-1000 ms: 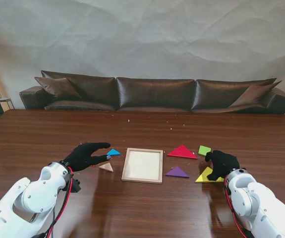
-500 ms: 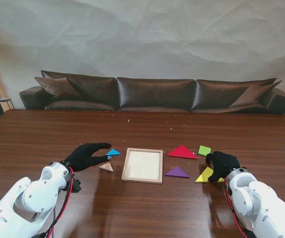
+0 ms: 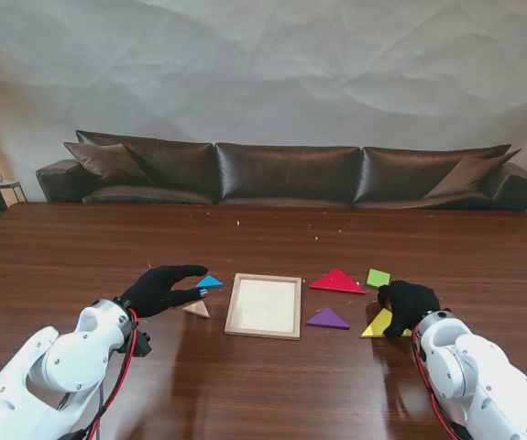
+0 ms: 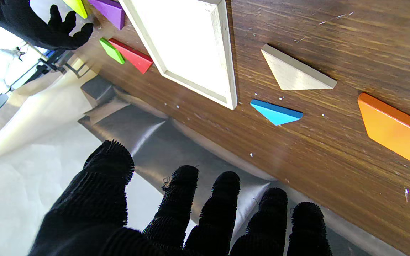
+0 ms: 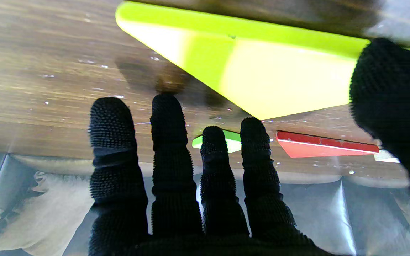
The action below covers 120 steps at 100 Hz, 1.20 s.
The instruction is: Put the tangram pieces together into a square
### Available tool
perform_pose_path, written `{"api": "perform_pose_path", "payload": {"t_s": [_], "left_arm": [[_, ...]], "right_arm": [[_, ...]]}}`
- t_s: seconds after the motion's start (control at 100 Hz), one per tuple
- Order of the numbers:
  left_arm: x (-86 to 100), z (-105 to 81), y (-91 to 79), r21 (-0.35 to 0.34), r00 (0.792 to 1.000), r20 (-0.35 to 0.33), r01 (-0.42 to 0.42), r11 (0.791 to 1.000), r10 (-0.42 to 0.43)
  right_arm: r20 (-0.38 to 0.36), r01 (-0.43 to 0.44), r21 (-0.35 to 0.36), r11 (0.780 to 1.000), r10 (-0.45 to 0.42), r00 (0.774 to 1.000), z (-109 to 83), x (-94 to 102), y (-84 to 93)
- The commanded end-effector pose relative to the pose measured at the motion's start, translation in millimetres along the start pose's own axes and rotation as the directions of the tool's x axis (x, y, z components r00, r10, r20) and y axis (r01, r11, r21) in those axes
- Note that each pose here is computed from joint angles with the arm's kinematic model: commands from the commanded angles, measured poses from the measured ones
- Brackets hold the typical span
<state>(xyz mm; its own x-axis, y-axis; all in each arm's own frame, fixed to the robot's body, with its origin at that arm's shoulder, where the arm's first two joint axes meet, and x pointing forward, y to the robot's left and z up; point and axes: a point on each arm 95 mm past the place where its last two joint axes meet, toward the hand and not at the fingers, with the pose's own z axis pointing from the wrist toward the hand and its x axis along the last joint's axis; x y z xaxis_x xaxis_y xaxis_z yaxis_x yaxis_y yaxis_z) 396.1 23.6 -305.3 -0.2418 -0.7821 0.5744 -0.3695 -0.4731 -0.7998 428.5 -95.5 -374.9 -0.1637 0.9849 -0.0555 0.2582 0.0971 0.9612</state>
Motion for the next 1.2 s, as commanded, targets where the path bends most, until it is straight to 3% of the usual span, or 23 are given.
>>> {"api": "perform_pose_path", "payload": {"t_s": [0.0, 0.62, 1.19], "left_arm": [[-0.1, 0.3, 2.8, -0.023, 1.000, 0.001, 0.005, 1.000, -0.005], [0.6, 2.3, 4.6, -0.034, 1.000, -0.001, 0.008, 0.999, -0.008], [0.5, 2.7, 5.6, -0.041, 1.000, 0.005, 0.010, 0.999, -0.010]], "right_arm": [[0.002, 0.010, 0.120, 0.993, -0.010, 1.000, -11.1, 0.8, -40.0], [-0.026, 0.065, 0.159, 0.985, -0.062, 0.998, -4.3, 0.7, -47.6], [-0.011, 0.039, 0.186, 0.982, -0.038, 0.999, -4.1, 1.8, -49.1]]}}
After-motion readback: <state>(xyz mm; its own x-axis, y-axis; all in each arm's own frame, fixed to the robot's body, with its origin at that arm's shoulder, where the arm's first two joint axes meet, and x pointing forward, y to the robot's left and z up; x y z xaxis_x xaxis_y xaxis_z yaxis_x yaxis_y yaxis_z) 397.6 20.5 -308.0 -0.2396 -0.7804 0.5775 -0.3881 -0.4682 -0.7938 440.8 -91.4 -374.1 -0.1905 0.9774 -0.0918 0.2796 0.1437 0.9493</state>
